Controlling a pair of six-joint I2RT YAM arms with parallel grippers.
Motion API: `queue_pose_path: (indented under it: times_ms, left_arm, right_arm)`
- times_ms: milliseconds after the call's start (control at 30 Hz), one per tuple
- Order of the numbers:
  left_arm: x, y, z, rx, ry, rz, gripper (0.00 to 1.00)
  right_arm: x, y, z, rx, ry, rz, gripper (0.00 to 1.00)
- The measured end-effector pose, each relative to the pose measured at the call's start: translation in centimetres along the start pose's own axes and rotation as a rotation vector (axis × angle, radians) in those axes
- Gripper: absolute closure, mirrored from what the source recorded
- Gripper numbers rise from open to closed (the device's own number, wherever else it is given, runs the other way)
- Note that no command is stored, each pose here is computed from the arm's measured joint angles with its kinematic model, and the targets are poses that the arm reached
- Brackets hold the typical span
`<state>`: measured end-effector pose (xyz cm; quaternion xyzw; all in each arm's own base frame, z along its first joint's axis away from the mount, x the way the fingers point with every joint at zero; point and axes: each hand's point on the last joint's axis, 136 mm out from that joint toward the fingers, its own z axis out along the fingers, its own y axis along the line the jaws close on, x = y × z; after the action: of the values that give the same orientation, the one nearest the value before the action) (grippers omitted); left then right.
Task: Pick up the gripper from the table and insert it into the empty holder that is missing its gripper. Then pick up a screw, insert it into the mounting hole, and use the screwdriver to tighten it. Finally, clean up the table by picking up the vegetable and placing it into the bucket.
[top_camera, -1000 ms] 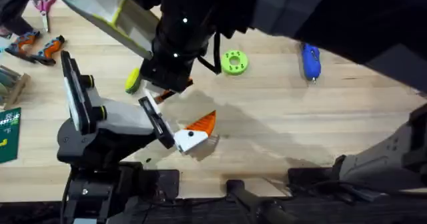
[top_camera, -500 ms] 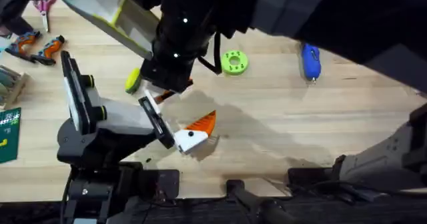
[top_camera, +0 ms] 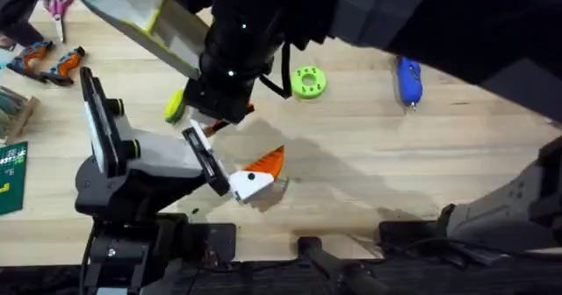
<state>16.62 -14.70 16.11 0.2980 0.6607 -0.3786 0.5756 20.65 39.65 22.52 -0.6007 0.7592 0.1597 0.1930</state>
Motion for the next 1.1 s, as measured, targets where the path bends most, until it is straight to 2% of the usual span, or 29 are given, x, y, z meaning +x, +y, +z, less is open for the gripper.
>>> queue_pose_path:
  times_ms: [1100]
  left_arm:
    - [0.00,0.00,0.00,0.000,0.000,0.000,0.015]
  right_arm:
    - [0.12,-0.39,0.16,-0.013,0.001,0.018,0.995]
